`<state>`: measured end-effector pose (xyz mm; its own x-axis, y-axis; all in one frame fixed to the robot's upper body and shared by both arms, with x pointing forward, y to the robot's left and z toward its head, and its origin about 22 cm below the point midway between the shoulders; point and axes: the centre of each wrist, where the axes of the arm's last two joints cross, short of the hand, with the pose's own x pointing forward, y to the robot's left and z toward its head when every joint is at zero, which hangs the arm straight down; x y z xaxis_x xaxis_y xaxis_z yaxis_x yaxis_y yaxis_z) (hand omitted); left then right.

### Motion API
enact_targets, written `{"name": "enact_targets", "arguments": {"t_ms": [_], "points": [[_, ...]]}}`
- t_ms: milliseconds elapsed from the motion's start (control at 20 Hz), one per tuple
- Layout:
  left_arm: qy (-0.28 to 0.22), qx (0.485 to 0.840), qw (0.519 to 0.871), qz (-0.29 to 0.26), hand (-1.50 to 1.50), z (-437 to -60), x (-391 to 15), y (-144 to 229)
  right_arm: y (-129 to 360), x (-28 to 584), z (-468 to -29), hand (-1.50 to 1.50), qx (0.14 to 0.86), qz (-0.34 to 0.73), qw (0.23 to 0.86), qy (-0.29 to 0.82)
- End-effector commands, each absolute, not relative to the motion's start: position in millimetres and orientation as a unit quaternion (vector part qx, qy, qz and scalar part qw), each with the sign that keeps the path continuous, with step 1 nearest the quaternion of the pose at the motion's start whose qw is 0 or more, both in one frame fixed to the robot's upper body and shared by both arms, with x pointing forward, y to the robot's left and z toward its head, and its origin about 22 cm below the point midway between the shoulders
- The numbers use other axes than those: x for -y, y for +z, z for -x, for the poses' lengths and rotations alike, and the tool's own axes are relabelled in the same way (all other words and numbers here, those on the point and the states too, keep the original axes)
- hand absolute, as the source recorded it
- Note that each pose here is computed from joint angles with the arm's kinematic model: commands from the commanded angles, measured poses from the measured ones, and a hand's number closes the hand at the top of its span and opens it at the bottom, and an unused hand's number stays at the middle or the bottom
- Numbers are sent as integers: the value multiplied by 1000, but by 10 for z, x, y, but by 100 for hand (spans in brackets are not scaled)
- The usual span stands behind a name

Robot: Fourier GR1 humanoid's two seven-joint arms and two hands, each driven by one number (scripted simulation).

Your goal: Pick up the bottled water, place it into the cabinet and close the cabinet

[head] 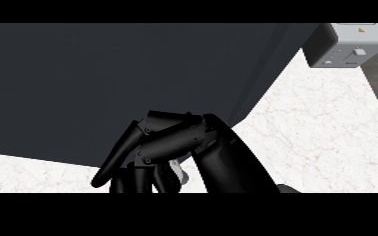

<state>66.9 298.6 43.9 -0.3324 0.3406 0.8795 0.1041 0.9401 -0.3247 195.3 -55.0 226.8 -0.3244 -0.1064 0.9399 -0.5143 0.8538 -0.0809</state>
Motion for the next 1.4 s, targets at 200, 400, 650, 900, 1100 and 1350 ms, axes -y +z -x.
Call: {"name": "enact_targets", "arguments": {"t_ms": [200, 400, 650, 900, 1100, 1350], "points": [[97, 812, 559, 135, 150, -491, -3257, 543, 2468, 518, -2752, 150, 784, -188, 566, 174], [105, 812, 559, 129, 150, -483, -3284, 354, 2553, 607, -3116, 150, 772, -171, 584, 186], [107, 812, 560, 129, 150, -427, -3390, 520, 2030, 634, -3451, 150, 763, -157, 598, 188], [98, 813, 558, 136, 150, -606, -3517, 579, 2012, 549, -3718, 150, 758, -139, 610, 183], [100, 812, 558, 140, 150, -607, -3491, 575, 1863, 566, -3829, 150, 756, -129, 617, 178], [93, 809, 560, 155, 150, -608, -3410, 592, 1845, 735, -3956, 150, 756, -100, 625, 167]]}}
